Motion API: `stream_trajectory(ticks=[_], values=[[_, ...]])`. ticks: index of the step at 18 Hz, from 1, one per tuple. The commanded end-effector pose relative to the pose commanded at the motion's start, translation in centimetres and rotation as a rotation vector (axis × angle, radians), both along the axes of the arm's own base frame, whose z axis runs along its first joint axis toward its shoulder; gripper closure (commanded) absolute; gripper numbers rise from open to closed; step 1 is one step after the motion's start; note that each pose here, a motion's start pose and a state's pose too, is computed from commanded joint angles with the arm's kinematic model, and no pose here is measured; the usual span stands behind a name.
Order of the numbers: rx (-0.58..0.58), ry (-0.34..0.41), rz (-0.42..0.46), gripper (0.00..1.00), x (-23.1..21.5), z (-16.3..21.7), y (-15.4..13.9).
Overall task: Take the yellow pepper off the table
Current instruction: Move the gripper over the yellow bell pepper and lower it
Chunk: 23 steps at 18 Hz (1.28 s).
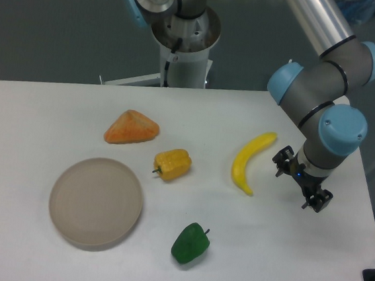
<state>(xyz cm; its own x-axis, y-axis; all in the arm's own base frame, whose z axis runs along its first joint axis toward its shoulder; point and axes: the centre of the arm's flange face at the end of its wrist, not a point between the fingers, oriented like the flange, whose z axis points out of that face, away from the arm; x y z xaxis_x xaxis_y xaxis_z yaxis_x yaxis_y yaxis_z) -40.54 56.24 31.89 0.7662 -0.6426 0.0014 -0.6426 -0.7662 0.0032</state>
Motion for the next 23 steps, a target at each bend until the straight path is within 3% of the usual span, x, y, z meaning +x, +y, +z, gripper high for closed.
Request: stream_trajectory(ticks=[7,11,14,17,23], values=[[0.009,0.002,-0.008,0.0,2.3,1.3,0.6],[0.021,-0.024,0.057,0.0,5.2,1.3,1.7],[0.041,-0.082,0.055,0.0,10.4,1.7,1.0],[0.06,-0.137,0.123,0.0,18.3,1.8,0.0],[0.061,-0.135,0.171,0.0,22.3,-0.2,-0.9]])
